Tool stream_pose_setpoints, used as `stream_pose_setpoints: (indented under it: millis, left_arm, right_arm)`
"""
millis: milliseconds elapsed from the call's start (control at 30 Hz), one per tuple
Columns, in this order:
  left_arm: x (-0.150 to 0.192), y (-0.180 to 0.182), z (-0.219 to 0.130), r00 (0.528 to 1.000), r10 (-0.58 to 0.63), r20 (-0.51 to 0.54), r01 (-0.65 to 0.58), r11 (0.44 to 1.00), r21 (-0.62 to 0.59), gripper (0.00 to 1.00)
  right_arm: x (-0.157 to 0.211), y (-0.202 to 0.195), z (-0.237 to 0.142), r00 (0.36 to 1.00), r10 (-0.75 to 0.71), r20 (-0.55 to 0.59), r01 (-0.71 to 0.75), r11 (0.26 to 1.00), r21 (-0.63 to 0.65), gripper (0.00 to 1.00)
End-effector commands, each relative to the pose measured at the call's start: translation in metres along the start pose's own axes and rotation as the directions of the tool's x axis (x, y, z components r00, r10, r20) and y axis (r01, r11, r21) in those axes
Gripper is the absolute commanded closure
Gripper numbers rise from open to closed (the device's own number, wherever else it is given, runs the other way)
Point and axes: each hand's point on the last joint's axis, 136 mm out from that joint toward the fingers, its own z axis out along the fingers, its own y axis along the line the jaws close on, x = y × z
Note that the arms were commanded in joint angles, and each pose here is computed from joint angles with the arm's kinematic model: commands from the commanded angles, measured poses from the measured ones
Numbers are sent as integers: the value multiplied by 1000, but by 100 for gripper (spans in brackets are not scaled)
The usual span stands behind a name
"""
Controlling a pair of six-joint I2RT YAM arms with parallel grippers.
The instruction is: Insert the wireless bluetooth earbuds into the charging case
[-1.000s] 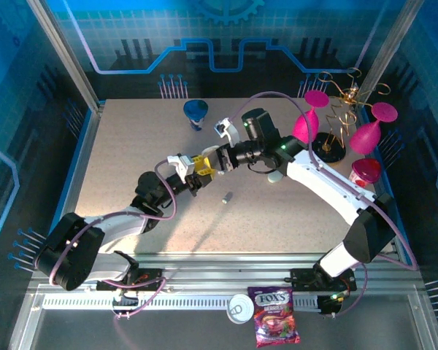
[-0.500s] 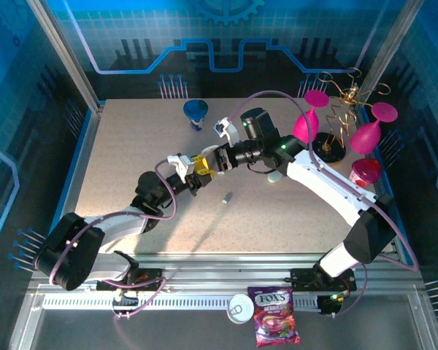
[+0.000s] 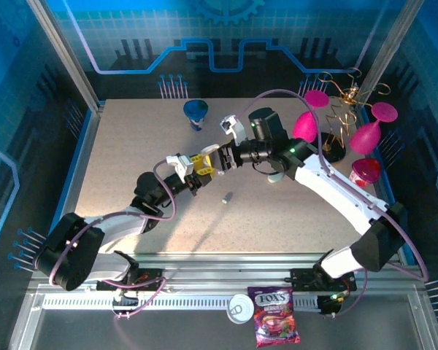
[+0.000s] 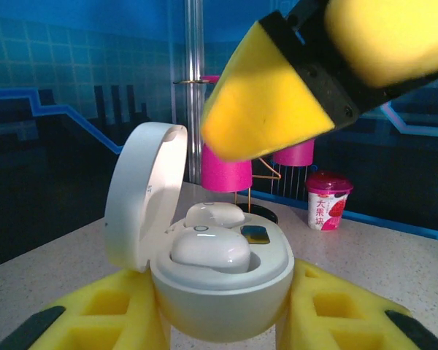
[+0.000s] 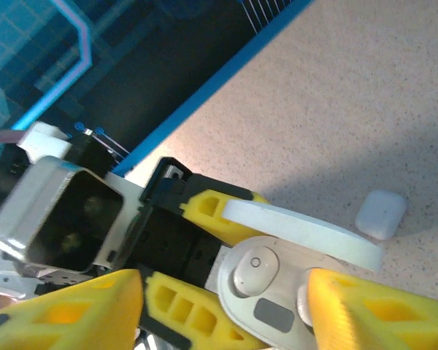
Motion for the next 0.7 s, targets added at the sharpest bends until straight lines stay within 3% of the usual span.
stream_pose_setpoints:
  millis: [0, 267, 533, 667]
  left_arm:
    - [-7, -14, 0, 998, 59, 33, -61, 996, 72, 73]
    - [-7, -31, -2, 998, 46, 36, -51, 983, 174, 73]
    - [-1, -14, -2, 1000, 20, -2, -20, 997, 68, 73]
    - [-1, -7, -2, 1000, 25, -11, -25, 999, 31, 73]
  right_arm:
    - [-25, 11, -17, 991, -65, 115, 68, 997, -29, 29]
    - [-24, -21, -3, 999, 19, 46, -22, 998, 66, 28]
    - [-5, 0, 8, 998, 3, -55, -8, 996, -90, 41]
    - [5, 0, 0, 996, -34, -83, 27, 996, -82, 43]
